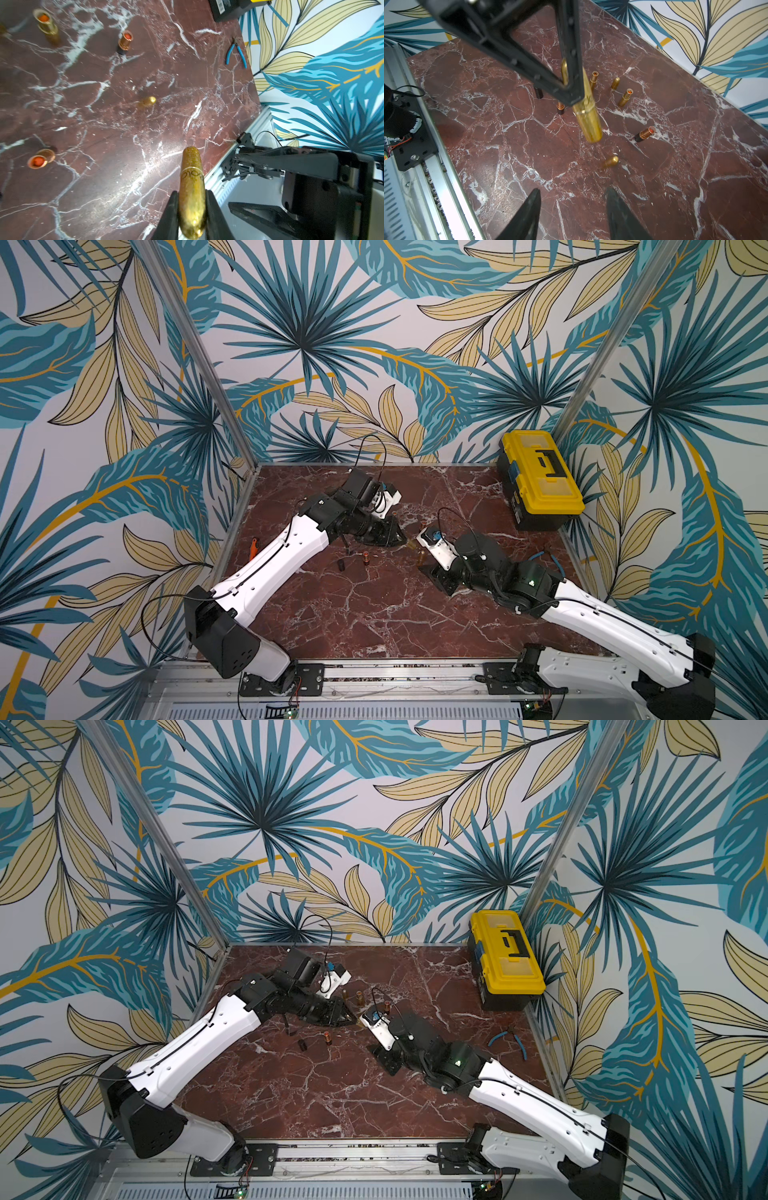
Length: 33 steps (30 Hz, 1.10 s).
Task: Open the lipstick cap
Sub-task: Pick up the lipstick at the center of the board, then open the cover of the lipstick.
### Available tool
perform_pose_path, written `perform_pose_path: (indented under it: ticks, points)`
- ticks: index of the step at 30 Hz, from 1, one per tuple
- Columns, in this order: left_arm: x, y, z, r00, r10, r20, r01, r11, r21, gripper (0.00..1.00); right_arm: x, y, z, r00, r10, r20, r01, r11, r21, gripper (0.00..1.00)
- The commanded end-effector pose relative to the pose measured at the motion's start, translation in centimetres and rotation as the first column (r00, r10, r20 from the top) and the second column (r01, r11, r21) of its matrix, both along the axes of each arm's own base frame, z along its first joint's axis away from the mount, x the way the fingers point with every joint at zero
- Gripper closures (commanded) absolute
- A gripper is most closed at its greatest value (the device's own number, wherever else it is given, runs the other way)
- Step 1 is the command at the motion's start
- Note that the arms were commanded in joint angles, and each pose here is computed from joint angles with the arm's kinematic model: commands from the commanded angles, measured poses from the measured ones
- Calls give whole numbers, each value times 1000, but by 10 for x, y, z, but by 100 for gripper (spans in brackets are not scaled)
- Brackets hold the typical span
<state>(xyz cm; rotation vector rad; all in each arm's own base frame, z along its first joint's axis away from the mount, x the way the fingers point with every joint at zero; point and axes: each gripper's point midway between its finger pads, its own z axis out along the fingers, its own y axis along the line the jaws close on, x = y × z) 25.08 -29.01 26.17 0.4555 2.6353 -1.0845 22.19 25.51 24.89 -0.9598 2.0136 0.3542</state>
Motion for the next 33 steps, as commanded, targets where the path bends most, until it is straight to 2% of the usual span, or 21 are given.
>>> perform_pose_path:
  ticks: [1,12,22,33]
  points:
    - [-22,-2,8,996,-50,-71,45,997,-68,85,4,11,11,998,58,31,-57,998,-17,47]
    - [-28,7,22,997,-42,-64,34,993,-111,85,14,30,1,994,111,1,-111,992,-62,53]
    - [-31,6,19,994,-60,-89,49,991,-123,85,19,32,-2,995,104,9,-103,993,-59,62]
    - [-25,6,18,995,-50,-87,39,992,-119,85,17,34,-9,992,123,-19,-124,989,-85,89]
